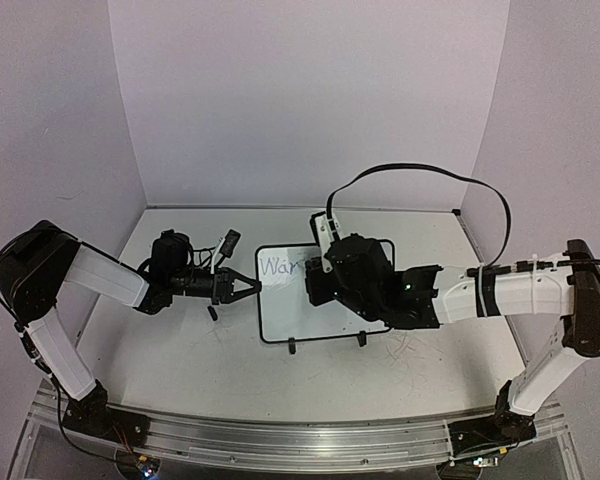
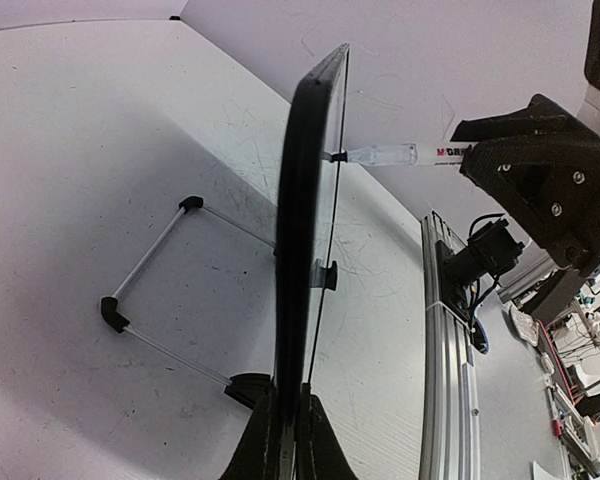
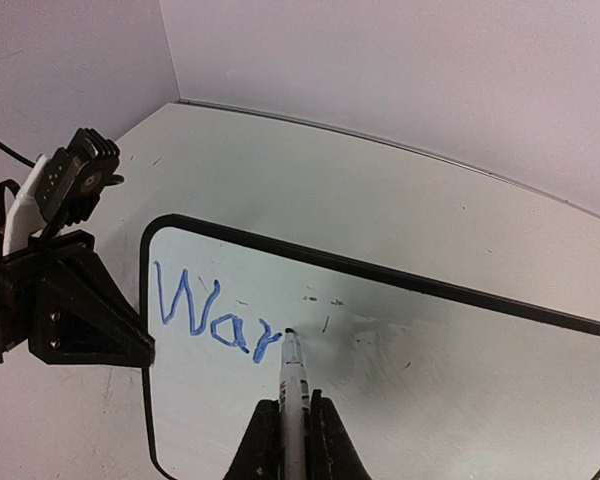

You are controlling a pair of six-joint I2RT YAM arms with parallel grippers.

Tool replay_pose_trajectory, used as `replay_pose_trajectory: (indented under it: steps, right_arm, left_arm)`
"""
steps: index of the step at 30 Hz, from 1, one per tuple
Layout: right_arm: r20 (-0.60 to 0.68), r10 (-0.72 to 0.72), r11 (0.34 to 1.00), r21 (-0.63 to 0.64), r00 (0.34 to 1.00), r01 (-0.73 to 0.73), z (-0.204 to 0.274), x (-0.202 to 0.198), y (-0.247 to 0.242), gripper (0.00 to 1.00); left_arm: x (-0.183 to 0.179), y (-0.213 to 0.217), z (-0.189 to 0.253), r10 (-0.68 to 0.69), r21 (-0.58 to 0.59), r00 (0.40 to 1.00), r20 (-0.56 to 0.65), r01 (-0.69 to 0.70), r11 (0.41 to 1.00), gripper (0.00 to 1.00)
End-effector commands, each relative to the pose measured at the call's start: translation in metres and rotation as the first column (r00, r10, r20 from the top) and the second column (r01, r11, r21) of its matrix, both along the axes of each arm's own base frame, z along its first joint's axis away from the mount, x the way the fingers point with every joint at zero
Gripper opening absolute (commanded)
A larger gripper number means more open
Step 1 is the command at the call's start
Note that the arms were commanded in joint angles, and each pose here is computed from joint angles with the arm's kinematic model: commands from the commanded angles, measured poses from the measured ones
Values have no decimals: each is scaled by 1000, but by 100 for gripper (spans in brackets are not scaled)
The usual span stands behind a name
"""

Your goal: Write a sentence on the whiteboard

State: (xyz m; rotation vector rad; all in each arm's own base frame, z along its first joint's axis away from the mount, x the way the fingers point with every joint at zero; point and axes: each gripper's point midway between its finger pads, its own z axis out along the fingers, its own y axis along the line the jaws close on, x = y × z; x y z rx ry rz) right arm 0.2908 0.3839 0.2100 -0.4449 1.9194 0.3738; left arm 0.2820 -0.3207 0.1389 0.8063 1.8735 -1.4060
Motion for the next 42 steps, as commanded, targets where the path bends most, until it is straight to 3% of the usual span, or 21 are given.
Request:
replay_pose_trajectory:
  steps: [1, 42]
  right_arm:
    - [15, -21, 999, 31, 1000, 21, 14, 6, 3, 0]
    - [-84, -1, 1000, 20, 996, 2, -17, -7, 1, 0]
  left_arm:
    - [-6, -8, 23, -52, -39, 997, 52, 54, 998, 0]
    - [-6, -8, 21, -52, -35, 998, 45, 54, 998, 0]
